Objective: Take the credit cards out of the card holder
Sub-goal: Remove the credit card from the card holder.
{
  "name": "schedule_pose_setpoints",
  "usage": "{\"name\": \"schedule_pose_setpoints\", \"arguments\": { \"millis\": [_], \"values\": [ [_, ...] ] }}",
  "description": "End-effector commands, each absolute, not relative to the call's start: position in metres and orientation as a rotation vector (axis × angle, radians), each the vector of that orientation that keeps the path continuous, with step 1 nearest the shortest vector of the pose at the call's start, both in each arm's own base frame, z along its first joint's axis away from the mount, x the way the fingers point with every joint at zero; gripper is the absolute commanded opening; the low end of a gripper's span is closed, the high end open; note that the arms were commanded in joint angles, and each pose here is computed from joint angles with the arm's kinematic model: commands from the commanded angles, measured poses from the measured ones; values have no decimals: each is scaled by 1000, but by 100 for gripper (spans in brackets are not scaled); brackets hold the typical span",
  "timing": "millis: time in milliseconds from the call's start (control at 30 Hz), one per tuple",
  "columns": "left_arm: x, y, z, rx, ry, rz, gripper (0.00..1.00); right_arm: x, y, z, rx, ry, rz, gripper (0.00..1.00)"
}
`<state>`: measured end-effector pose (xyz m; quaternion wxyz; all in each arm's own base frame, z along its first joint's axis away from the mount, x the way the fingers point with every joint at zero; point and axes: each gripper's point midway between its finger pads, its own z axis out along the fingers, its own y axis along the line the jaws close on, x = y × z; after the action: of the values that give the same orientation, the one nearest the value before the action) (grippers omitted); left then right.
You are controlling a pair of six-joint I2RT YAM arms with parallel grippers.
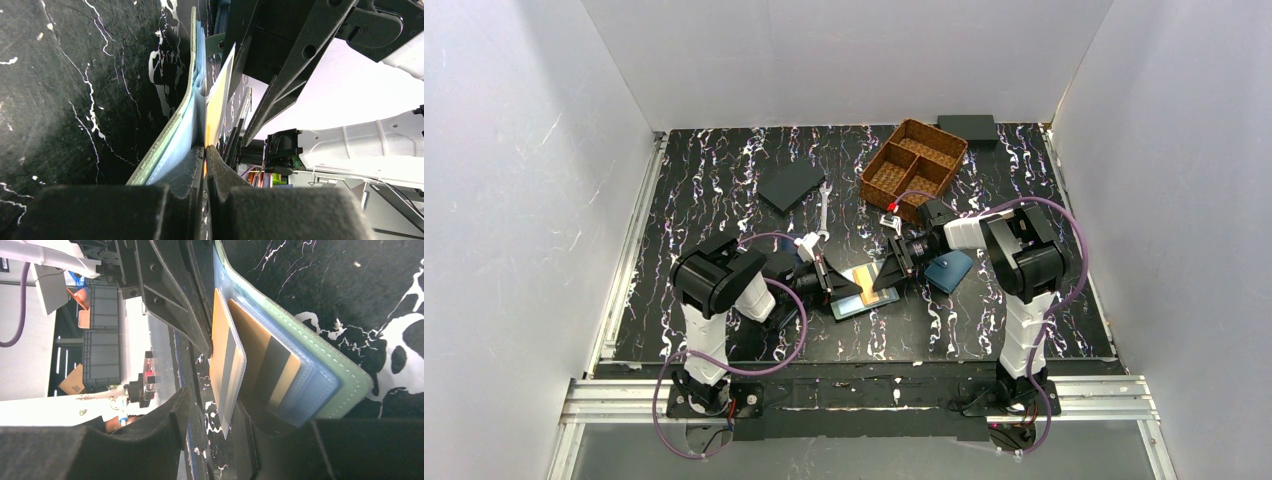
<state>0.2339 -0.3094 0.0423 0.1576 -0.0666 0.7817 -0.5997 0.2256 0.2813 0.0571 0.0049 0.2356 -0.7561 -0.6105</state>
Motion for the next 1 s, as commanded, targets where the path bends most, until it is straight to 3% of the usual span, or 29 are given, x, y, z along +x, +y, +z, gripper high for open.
{"name": "schedule_pose_setpoints", "arguments": {
  "millis": [0,367,600,767,967],
  "values": [
    [226,-312,43,-90,2225,-1742,0,237,280,67,800,-2402,-1936,43],
    [217,-307,37,-56,2254,-1757,0,242,277,66,773,-2422,-1940,35],
    [213,-303,35,-42,2268,-1768,0,242,277,66,764,-2419,-1948,20],
    [212,-300,34,-49,2276,-1769,0,244,276,67,754,-2414,-1957,20],
    [212,-294,30,-73,2288,-1754,0,250,270,63,811,-2490,-1905,31]
  ]
}}
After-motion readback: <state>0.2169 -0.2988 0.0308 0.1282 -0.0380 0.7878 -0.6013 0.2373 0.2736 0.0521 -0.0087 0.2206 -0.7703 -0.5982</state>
